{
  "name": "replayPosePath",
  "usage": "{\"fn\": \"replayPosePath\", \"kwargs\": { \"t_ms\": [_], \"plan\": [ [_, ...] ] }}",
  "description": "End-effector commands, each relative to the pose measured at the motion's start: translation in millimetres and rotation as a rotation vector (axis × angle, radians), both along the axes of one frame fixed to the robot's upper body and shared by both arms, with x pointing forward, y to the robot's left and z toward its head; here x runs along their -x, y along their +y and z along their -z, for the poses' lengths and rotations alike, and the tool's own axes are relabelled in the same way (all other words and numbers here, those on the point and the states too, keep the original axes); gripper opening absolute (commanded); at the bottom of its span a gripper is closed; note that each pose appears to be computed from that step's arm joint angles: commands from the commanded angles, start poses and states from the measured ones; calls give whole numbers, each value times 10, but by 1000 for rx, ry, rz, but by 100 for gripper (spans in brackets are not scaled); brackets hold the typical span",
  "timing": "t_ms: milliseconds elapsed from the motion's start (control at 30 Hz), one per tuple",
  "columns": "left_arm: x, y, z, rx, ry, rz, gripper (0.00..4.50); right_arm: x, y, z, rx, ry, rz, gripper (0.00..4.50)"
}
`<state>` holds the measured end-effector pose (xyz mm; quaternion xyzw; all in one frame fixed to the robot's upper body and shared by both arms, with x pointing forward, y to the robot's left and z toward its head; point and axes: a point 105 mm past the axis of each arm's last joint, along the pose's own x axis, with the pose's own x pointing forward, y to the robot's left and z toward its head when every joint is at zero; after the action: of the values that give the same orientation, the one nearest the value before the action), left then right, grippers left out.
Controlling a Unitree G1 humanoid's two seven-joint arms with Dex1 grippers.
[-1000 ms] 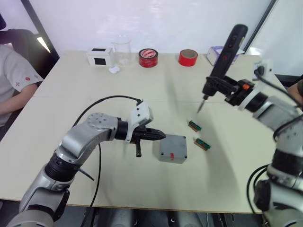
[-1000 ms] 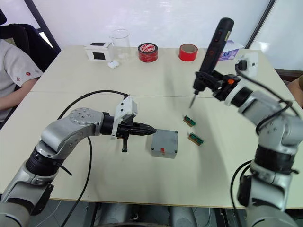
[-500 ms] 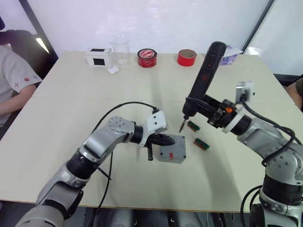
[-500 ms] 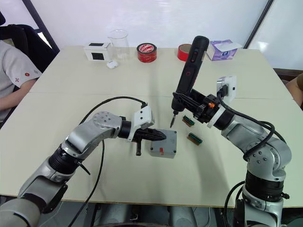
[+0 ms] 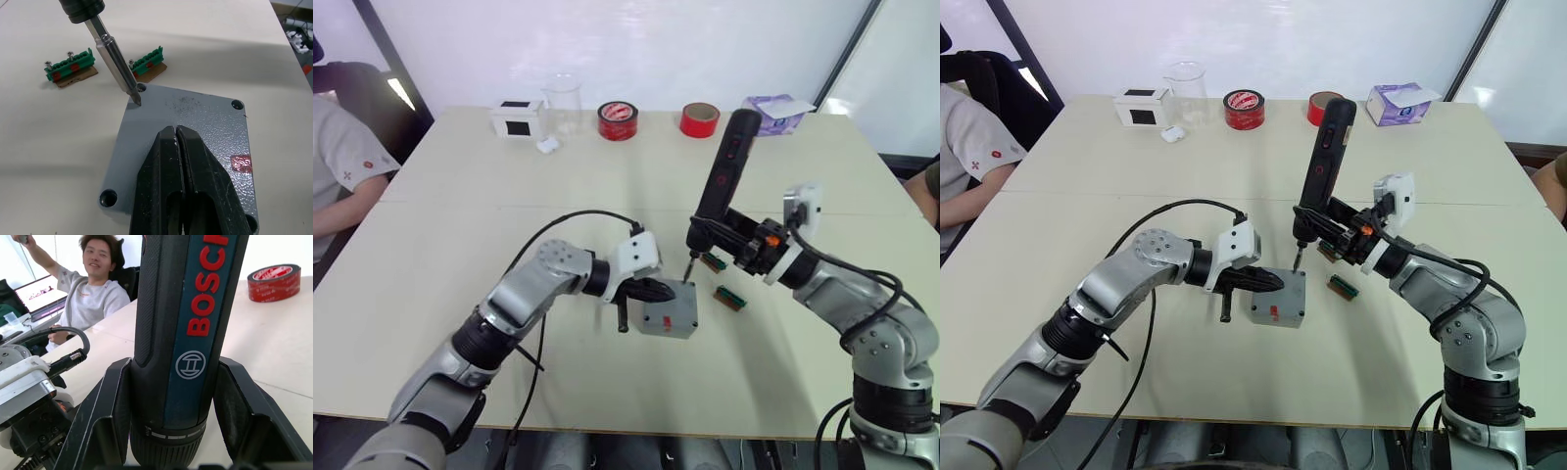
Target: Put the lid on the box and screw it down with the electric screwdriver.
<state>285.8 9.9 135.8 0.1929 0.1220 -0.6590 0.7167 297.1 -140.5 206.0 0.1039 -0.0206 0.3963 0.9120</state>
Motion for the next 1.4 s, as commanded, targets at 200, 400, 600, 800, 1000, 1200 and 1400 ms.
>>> {"fn": "replayPosePath", "kwargs": {
  "t_ms": [200,400,600,800,1000,1200,1400],
  "plan": [
    [1,92,92,-36,21,-29,0,13,-137,-108,-10,-38,32,181],
    [-6,81,109,-37,23,-26,0,25,-131,-55,26,-38,41,181],
    [-2,67,117,-36,23,-23,0,53,-103,18,70,-37,32,181],
    [0,64,150,-43,28,-24,0,235,110,242,233,-60,-70,181],
    [13,56,185,-48,37,-21,0,305,187,465,287,-39,-108,181],
    [22,53,202,-55,36,-21,0,261,123,581,253,7,-69,181],
    [44,35,240,-63,48,-21,0,265,58,665,213,42,-40,181]
  ]
}}
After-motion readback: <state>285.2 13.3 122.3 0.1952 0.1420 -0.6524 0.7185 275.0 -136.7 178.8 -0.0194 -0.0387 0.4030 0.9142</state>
